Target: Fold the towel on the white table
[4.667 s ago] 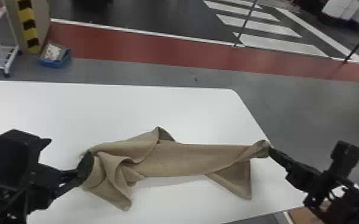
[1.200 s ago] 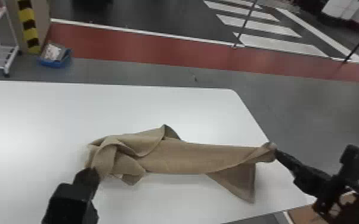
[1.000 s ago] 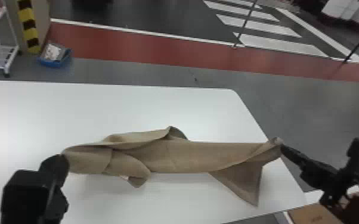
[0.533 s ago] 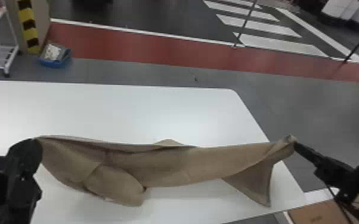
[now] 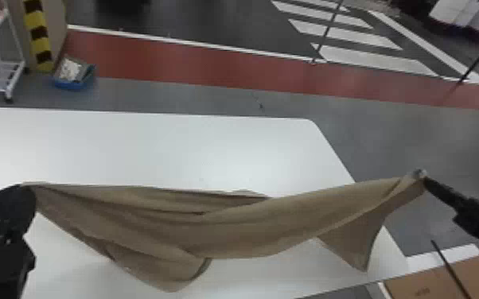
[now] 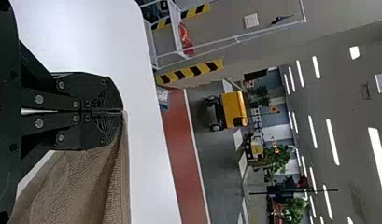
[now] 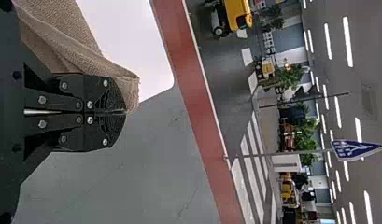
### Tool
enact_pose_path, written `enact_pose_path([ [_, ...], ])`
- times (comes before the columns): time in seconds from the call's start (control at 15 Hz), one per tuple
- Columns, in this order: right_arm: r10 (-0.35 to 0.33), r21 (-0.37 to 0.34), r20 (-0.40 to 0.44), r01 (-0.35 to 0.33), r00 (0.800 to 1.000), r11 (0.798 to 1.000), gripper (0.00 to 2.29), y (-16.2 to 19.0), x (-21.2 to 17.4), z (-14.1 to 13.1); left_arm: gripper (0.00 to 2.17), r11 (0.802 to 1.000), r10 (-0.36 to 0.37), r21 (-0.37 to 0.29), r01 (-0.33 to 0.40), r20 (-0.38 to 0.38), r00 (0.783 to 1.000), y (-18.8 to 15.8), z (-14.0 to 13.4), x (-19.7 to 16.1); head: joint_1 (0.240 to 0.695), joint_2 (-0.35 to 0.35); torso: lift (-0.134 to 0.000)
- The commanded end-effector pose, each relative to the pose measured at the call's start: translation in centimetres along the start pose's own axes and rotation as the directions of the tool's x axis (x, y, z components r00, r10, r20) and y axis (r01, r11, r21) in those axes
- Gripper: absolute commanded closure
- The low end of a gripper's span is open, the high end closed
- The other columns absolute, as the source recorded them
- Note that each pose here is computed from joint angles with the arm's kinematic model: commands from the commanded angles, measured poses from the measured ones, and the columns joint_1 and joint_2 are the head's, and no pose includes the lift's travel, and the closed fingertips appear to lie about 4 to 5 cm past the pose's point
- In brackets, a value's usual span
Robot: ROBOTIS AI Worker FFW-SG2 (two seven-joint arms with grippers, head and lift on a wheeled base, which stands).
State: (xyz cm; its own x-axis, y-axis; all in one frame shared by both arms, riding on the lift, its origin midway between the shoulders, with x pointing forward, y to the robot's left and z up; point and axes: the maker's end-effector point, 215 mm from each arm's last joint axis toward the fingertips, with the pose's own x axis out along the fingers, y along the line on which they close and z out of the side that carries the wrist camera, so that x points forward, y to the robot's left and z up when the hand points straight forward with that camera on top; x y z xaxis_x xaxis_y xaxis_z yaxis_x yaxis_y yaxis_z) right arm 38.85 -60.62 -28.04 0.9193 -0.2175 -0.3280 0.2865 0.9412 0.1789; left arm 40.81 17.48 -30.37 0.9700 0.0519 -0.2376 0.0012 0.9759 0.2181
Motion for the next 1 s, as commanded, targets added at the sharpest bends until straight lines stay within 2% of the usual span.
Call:
enact_pose_path([
  [0.0,0.019,0.01,-0.003,-0.019,1.0,1.0,1.77,0.8,0.6,0.8,1.43,1.0,0.002,0.005,-0.002,0.001,1.0,-0.1,0.0,-0.1,0.695,-0.35,-0.12],
  [0.13,0.049,0.0,0.008,-0.049,0.999,0.999,1.77,2.8,2.1,1.5,1.43,1.0,0.003,0.008,-0.003,0.003,1.0,0.1,0.0,0.1,0.695,-0.35,-0.12],
  [0.27,0.072,-0.021,0.009,-0.072,0.997,0.997,1.77,4.6,5.5,2.2,1.43,1.0,0.004,0.012,-0.004,0.001,1.0,0.2,-0.2,0.6,0.695,-0.35,-0.12],
  [0.47,0.136,-0.038,0.077,-0.133,0.988,0.99,1.77,7.5,9.8,4.7,1.43,1.0,0.009,0.018,-0.009,-0.008,1.0,0.1,-0.8,1.4,0.695,-0.35,-0.12],
  [0.6,0.173,-0.017,0.13,-0.172,0.976,0.985,1.77,8.6,12.1,7.0,1.43,1.0,0.018,0.024,-0.017,-0.015,1.0,0.4,-1.2,2.1,0.695,-0.35,-0.12],
  [0.73,0.25,-0.034,0.23,-0.249,0.94,0.968,1.77,10.6,13.8,10.9,1.43,0.999,0.024,0.028,-0.024,-0.016,1.0,0.5,-1.3,2.8,0.683,-0.35,-0.12],
  [0.8,0.279,-0.037,0.296,-0.281,0.914,0.959,1.77,11.3,14.0,12.7,1.43,0.999,0.028,0.029,-0.028,-0.017,0.999,0.4,-1.5,3.2,0.669,-0.35,-0.12],
  [0.87,0.311,-0.045,0.344,-0.316,0.886,0.948,1.77,11.8,13.5,13.7,1.43,0.999,0.024,0.024,-0.024,-0.02,1.0,-0.1,-1.6,3.6,0.669,-0.35,-0.12],
  [0.93,0.329,-0.05,0.347,-0.333,0.878,0.942,1.77,12.0,13.2,12.9,1.43,1.0,0.022,0.02,-0.022,-0.021,1.0,-0.4,-1.5,3.8,0.642,-0.35,-0.12],
])
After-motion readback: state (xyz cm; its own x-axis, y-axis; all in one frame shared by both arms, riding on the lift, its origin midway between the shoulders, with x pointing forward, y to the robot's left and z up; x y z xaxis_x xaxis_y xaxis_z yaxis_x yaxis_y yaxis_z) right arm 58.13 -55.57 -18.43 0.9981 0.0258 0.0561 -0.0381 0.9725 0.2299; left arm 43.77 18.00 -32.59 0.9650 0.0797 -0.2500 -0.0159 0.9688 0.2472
